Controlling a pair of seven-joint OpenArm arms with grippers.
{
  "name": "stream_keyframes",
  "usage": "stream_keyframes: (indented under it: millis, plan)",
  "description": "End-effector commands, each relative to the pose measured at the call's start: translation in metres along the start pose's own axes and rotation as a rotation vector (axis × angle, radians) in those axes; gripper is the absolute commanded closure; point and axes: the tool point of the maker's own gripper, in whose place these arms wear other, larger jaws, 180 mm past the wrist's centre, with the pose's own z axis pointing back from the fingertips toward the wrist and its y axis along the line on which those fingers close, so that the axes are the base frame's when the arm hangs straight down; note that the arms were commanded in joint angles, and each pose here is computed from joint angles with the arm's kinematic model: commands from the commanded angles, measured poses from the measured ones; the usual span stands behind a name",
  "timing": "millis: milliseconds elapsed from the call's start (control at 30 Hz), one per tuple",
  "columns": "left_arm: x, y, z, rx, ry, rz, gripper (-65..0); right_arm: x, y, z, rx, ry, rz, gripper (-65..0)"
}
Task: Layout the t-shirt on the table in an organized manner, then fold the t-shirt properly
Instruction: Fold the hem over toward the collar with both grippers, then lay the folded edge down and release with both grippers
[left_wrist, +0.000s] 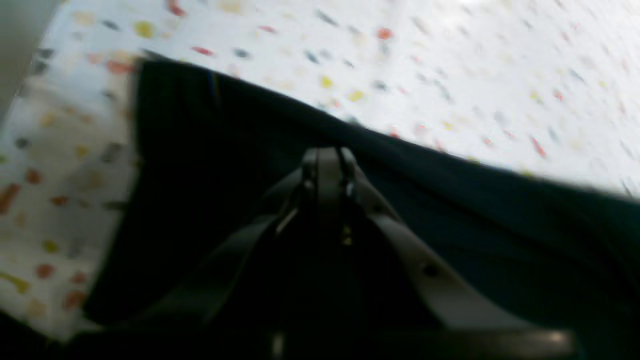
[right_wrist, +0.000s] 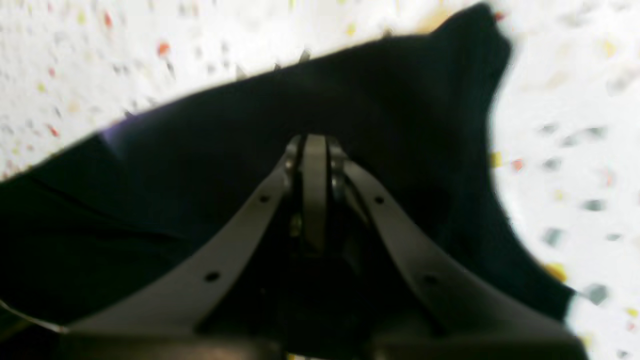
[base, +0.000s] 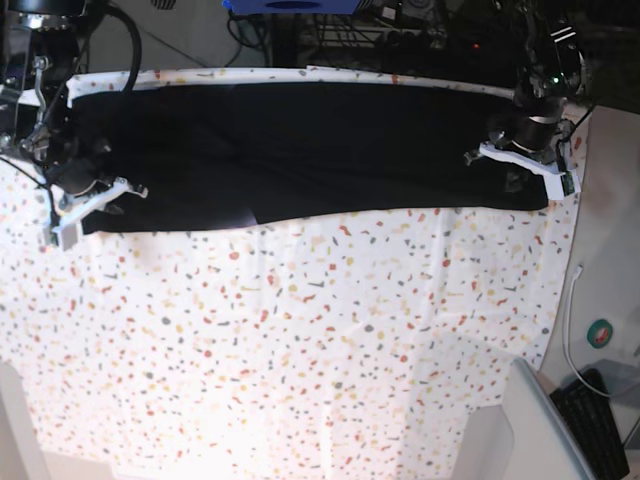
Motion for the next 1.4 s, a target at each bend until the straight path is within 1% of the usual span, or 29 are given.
stream_keyframes:
  millis: [0,67,133,200,300,433,500,567,633,800,867,933,1000,1067,1133,1200,1300,1367]
  plan:
    - [0.004,0.001,-0.001,-0.004,-0.031,0.002,0.0,0.019,-0.003,0.0,0.001,-0.052,0.008,0.0]
    - [-0.007,0.007,-0.008,0.007,-0.019,0.006,0.0,0.013,-0.012,-0.01,-0.011,-0.021,-0.021,0.0]
    - [-0.021,0.022,-0.014,0.041,0.014,-0.026,0.0,0.013,-0.028,-0.015,-0.04,0.001,-0.025,0.0]
    - [-0.029,0.029,-0.025,0.065,0.037,-0.046,0.0,0.004,-0.041,-0.021,-0.064,0.022,-0.047,0.0]
    - [-0.04,0.034,-0.038,0.09,0.077,-0.072,0.0,-0.003,-0.058,-0.028,-0.094,0.025,-0.071,0.0]
    - [-0.032,0.026,-0.055,0.086,0.059,-0.08,0.0,-0.014,-0.069,-0.034,-0.113,0.049,-0.093,0.0]
    - [-0.026,0.012,-0.063,0.055,0.054,-0.102,0.0,-0.011,-0.069,-0.034,-0.113,0.046,-0.097,0.0]
    - [-0.022,0.0,-0.063,0.027,0.045,-0.122,0.0,-0.008,-0.069,-0.033,-0.113,0.038,-0.09,0.0]
    - [-0.007,-0.004,-0.054,0.018,0.003,-0.141,0.0,0.001,-0.064,-0.029,-0.105,0.015,-0.073,0.0]
    - [0.021,-0.007,-0.016,0.014,-0.084,-0.179,0.0,0.017,-0.042,-0.006,-0.071,-0.066,0.004,0.0]
    - [0.036,-0.015,-0.01,-0.001,-0.128,-0.191,0.0,0.024,-0.032,0.002,-0.054,-0.097,0.026,0.0]
    - [0.052,-0.022,-0.009,-0.01,-0.17,-0.19,0.0,0.023,-0.021,0.003,-0.034,-0.094,0.025,0.0]
    - [0.07,-0.029,-0.013,-0.021,-0.211,-0.189,0.0,0.019,-0.015,0.002,-0.023,-0.064,0.025,0.0]
    - [0.075,-0.032,-0.024,-0.022,-0.214,-0.179,0.0,0.019,-0.01,0.0,-0.013,-0.054,0.025,0.0]
    - [0.079,-0.034,-0.036,-0.024,-0.21,-0.162,0.0,0.01,-0.001,-0.007,0.006,-0.026,0.04,0.0]
    - [0.079,-0.035,-0.05,-0.023,-0.196,-0.142,0.0,0.007,0.005,-0.012,0.019,-0.008,0.049,0.0]
    - [0.072,-0.032,-0.075,-0.015,-0.143,-0.105,0.0,-0.007,0.003,-0.023,0.018,0.042,0.038,0.0]
    - [0.063,-0.03,-0.086,-0.01,-0.108,-0.086,0.0,-0.012,0.004,-0.029,0.021,0.058,0.037,0.0]
